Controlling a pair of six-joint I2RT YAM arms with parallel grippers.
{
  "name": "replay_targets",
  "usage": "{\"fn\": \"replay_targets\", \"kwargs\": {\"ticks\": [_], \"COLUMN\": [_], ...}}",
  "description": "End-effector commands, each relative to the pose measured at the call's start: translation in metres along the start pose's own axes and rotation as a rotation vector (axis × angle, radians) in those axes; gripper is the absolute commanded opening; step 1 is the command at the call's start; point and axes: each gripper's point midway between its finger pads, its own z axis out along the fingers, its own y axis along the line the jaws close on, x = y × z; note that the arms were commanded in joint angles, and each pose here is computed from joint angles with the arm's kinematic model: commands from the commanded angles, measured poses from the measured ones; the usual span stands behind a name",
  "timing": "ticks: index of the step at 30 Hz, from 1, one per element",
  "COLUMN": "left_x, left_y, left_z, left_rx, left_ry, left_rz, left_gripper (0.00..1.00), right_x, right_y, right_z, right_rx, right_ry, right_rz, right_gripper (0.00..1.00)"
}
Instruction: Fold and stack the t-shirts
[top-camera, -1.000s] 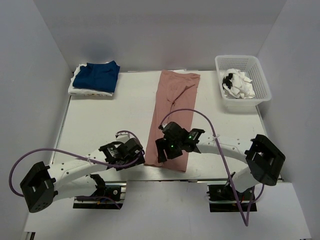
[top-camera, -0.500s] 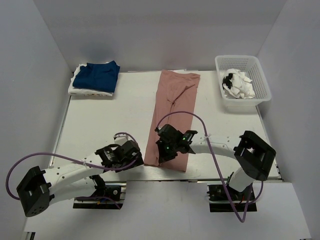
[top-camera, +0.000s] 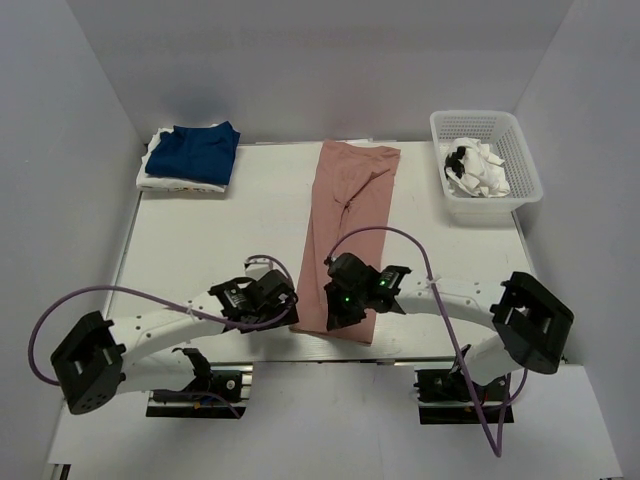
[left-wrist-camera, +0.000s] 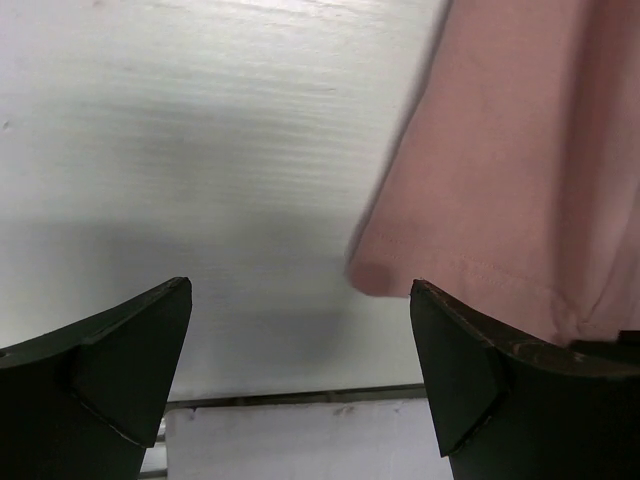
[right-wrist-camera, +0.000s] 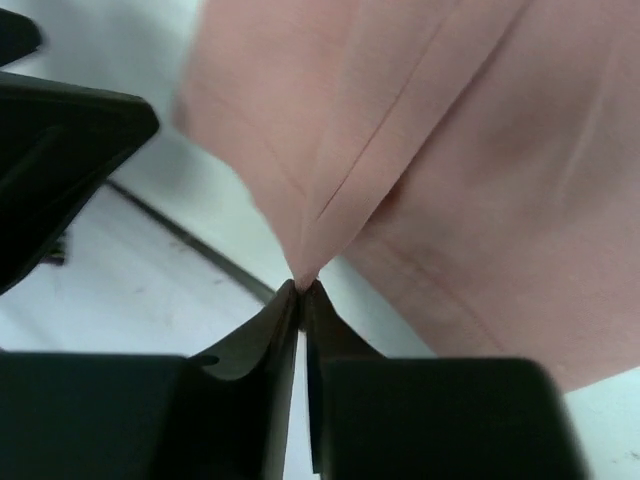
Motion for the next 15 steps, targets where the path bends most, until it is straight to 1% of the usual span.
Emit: {"fn": "replay_targets", "kwargs": {"ticks": [1, 2, 3, 4, 5, 6, 7, 8, 10, 11, 13, 15], "left_x": [-0.009, -0.007, -0.007, -0.004, -0.001, 0.0, 0.001, 0.001, 0.005, 0.005, 0.007, 0.009], "left_y": [-0.02, -0.021, -0.021, -0.022, -0.019, -0.019, -0.024, -0.027, -0.025, -0.026, -0.024, -0.025], "left_z": [0.005, 0.009, 0.011, 0.014, 0.019, 0.021, 0.023, 0.023, 0.026, 0.028, 0.03, 0.032], "left_rx": [0.026, 0.018, 0.009, 0.008, -0.016, -0.019, -0.003, 0.012, 0.01, 0.01, 0.008, 0.022], "left_ry": [0.0, 0.006, 0.011, 0.024, 0.039, 0.04, 0.047, 0.048, 0.061, 0.061, 0.062, 0.064], "left_rz": [0.064, 0.067, 0.081, 0.083, 0.091, 0.092, 0.088, 0.085, 0.097, 0.097, 0.097, 0.105], "left_gripper": [1.0, 1.0, 1.0, 0.98, 0.97, 0.95, 0.93, 0.88, 0.82, 0.74, 0.68, 0.58], "right_x": [0.01, 0.012, 0.012, 0.006, 0.009, 0.009, 0.006, 0.003, -0.004, 0.0, 0.003, 0.014], "right_y": [-0.014, -0.018, -0.02, -0.024, -0.027, -0.025, -0.026, -0.022, -0.025, -0.03, -0.033, -0.043], "right_z": [0.003, 0.004, 0.004, 0.004, -0.001, -0.006, -0.008, -0.015, -0.026, -0.029, -0.034, -0.035], "right_rx": [0.088, 0.112, 0.136, 0.162, 0.179, 0.169, 0.17, 0.151, 0.162, 0.165, 0.167, 0.195], "right_ry": [0.064, 0.074, 0.076, 0.049, 0.057, 0.039, 0.02, 0.0, -0.07, -0.081, -0.09, -0.064], "right_rz": [0.05, 0.054, 0.072, 0.075, 0.081, 0.078, 0.08, 0.083, 0.094, 0.111, 0.123, 0.141], "right_gripper": [0.14, 0.21, 0.22, 0.32, 0.51, 0.78, 0.9, 0.9, 0.9, 0.9, 0.9, 0.9]}}
